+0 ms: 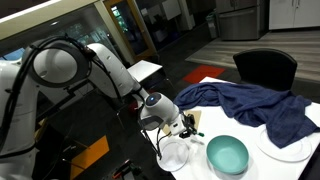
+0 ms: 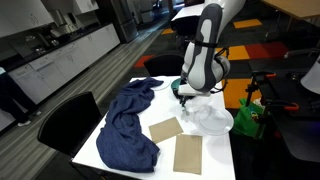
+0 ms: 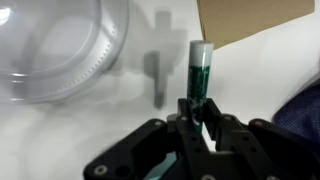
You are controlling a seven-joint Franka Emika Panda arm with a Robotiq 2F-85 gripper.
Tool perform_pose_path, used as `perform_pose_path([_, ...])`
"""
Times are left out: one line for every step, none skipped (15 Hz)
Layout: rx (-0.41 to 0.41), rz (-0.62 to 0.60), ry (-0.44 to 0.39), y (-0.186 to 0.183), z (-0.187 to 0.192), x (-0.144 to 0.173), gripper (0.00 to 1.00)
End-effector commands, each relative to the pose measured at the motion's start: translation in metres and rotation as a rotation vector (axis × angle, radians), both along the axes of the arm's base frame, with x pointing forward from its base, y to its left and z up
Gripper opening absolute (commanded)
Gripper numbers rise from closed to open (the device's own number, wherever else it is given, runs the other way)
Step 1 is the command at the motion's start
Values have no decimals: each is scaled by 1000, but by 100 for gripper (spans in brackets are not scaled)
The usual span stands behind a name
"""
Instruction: Place the green marker inside the green bowl
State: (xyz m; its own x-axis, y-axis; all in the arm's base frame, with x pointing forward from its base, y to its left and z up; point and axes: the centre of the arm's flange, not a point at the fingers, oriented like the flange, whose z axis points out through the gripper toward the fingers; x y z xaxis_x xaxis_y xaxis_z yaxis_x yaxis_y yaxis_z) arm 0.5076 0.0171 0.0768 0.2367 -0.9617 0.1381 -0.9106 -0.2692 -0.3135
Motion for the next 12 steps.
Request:
perform_pose_path([-42, -23, -73, 1, 47, -14, 5])
perform_pose_path([-52, -30, -92, -2, 55, -14, 5])
perform_pose_path([-58, -38, -108, -7, 64, -15, 5])
perform_pose_path([-62, -44, -121, -12, 72, -15, 5])
perform_pose_path([-67, -58, -131, -18, 79, -14, 5])
perform_pose_path([-64, -74, -139, -27, 87, -14, 5])
perform_pose_path([-63, -85, -146, -35, 93, -12, 5])
perform_pose_path([-61, -99, -153, -44, 99, -11, 5])
perform_pose_path([-59, -115, -156, -52, 104, -10, 5])
perform_pose_path([-52, -124, -153, -60, 108, -9, 5])
perform_pose_path([-45, -138, -148, -68, 109, -10, 5])
perform_pose_path([-36, -150, -141, -76, 110, -10, 5])
